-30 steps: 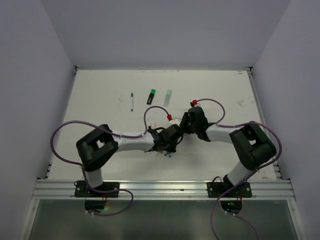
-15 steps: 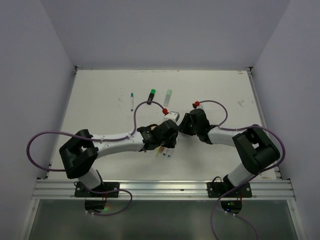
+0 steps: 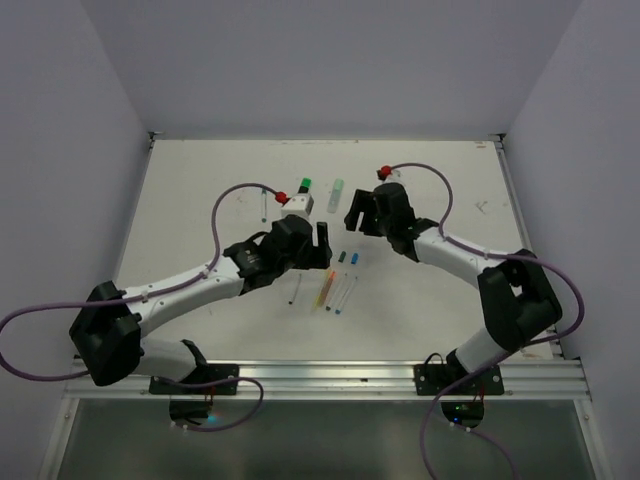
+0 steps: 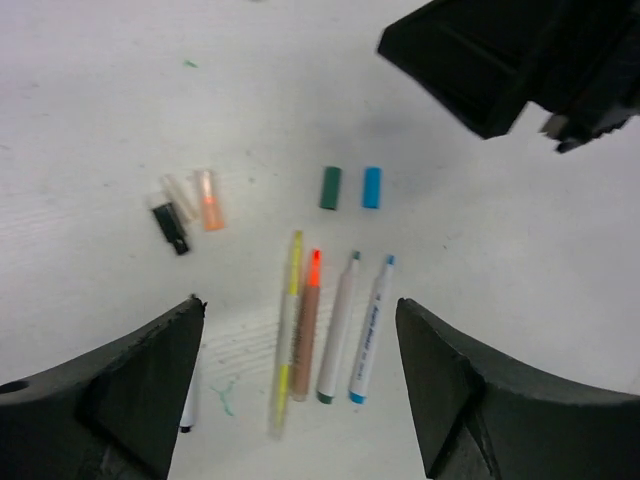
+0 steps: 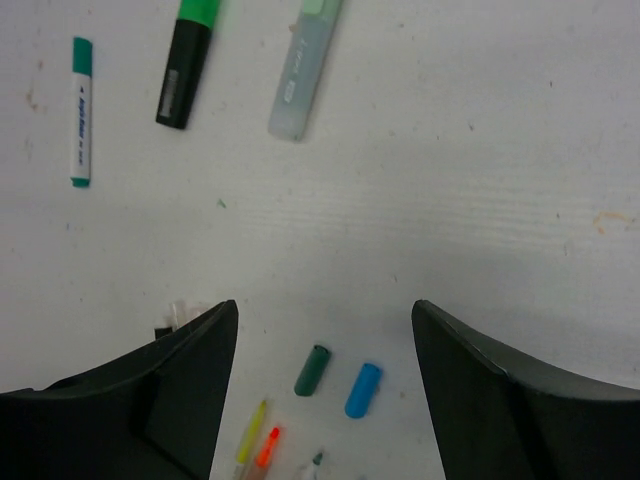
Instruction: Open the pen caps
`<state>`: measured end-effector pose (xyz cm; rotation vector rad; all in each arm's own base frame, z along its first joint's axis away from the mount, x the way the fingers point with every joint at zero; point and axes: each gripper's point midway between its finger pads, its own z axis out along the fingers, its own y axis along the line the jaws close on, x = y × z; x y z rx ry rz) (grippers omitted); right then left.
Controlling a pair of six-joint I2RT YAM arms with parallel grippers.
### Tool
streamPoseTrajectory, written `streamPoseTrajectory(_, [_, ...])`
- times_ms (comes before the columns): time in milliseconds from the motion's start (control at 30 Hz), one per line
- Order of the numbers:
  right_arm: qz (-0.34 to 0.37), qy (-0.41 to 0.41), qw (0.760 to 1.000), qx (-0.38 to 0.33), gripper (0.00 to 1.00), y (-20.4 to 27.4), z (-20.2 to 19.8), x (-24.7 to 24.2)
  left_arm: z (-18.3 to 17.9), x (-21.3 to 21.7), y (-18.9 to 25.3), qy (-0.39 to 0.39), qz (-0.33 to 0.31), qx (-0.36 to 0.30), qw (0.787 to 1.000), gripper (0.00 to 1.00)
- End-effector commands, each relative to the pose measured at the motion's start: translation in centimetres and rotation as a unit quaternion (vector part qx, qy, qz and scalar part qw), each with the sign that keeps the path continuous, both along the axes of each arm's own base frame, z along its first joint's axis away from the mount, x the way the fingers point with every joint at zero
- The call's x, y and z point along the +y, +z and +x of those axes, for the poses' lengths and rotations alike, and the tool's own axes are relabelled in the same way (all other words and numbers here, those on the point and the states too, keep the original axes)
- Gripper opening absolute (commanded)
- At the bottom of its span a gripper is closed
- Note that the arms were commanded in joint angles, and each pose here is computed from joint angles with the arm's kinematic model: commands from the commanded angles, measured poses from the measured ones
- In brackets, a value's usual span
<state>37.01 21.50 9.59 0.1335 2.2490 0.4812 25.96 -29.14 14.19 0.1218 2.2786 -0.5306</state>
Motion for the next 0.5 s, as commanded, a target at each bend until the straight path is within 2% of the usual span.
streamPoseTrajectory(0, [-0.041,0.000,0.999,-0.031,0.76,1.7,3.2,0.3,2.2,4.3,1.0,0.055,0.010,-0.030,0.998,0.82])
streamPoseTrajectory(67, [-0.039,0.000,0.998,-0.048,0.76,3.0,4.9,1.2,2.4,6.2,0.3,0.069,0.028,-0.030,0.997,0.93])
streamPoseTrajectory(133, [-0.059,0.000,0.998,-0.024,0.76,1.2,5.6,1.3,2.8,8.2,-0.2,0.090,0.032,-0.026,0.995,1.00])
streamPoseTrajectory(167, [-0.060,-0.004,0.998,-0.033,0.76,1.9,6.7,1.7,2.9,8.7,-0.5,0.093,0.033,-0.025,0.995,1.00])
streamPoseTrajectory(233, [-0.078,-0.005,0.997,-0.019,0.76,0.3,7.6,2.0,3.0,10.4,-1.3,0.105,0.029,-0.016,0.994,1.00])
streamPoseTrajectory(267, [-0.076,-0.009,0.997,-0.029,0.76,1.3,8.7,2.5,3.0,10.8,-1.7,0.107,0.028,-0.012,0.994,1.00])
streamPoseTrajectory(467, [-0.127,-0.023,0.992,-0.009,0.75,-1.5,11.5,3.6,2.7,13.2,-3.9,0.121,0.026,0.008,0.992,1.00])
